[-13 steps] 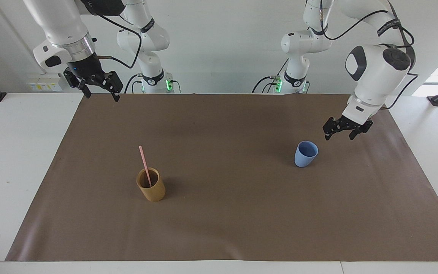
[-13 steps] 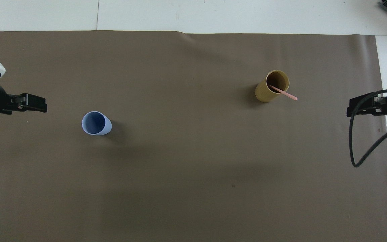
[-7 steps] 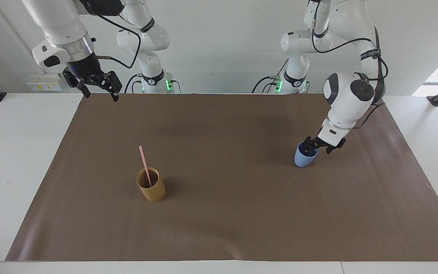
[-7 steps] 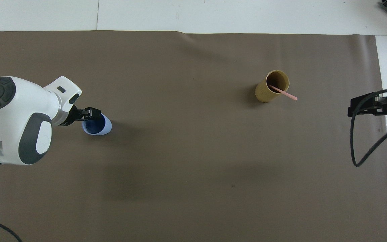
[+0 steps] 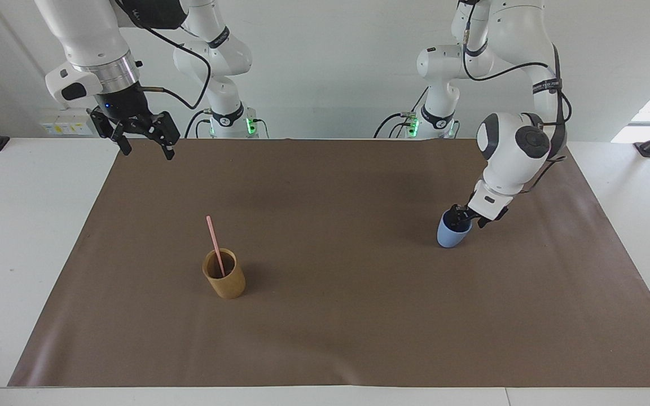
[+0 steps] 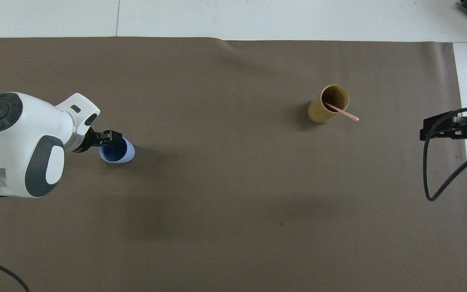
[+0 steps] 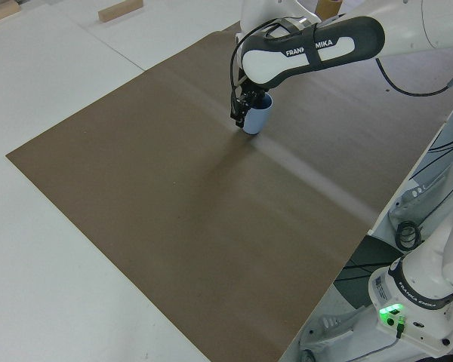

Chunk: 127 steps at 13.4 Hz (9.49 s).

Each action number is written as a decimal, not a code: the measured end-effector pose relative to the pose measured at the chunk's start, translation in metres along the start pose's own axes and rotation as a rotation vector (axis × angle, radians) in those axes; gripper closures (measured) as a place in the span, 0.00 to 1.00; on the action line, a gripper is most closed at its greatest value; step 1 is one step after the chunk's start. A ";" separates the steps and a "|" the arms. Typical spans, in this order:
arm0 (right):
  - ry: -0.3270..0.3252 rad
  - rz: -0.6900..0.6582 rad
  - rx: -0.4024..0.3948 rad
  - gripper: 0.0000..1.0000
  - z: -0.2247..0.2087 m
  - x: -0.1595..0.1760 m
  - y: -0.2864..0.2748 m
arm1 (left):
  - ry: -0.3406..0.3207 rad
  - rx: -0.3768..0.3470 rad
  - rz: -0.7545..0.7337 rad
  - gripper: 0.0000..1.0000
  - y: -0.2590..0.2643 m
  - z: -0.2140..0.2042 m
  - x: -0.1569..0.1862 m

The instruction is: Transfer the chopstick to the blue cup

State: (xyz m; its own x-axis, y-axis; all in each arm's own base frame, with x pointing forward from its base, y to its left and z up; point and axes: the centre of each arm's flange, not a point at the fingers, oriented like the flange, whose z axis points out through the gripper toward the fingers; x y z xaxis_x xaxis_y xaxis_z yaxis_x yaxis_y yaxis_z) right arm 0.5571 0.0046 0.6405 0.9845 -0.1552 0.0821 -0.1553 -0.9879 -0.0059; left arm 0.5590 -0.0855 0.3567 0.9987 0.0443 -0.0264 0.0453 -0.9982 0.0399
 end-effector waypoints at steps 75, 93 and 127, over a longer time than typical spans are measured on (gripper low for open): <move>0.065 -0.074 0.144 0.91 0.021 -0.035 -0.207 | 0.015 0.002 0.220 0.00 -0.033 -0.297 -0.044; -0.195 0.179 0.223 0.91 0.052 -0.067 -0.317 | 0.012 0.002 0.219 0.00 -0.033 -0.297 -0.044; 0.036 0.110 0.124 0.00 0.027 -0.001 -0.091 | 0.012 0.002 0.219 0.00 -0.033 -0.297 -0.044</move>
State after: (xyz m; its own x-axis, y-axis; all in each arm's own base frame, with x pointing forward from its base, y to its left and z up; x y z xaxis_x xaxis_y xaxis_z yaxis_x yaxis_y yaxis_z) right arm 0.5728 0.0939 0.6143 0.9582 -0.2643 0.1099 -0.2483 -0.9585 -0.1401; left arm 0.5205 -0.0423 0.6528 0.9848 -0.1734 -0.0057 -0.1730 -0.9841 0.0411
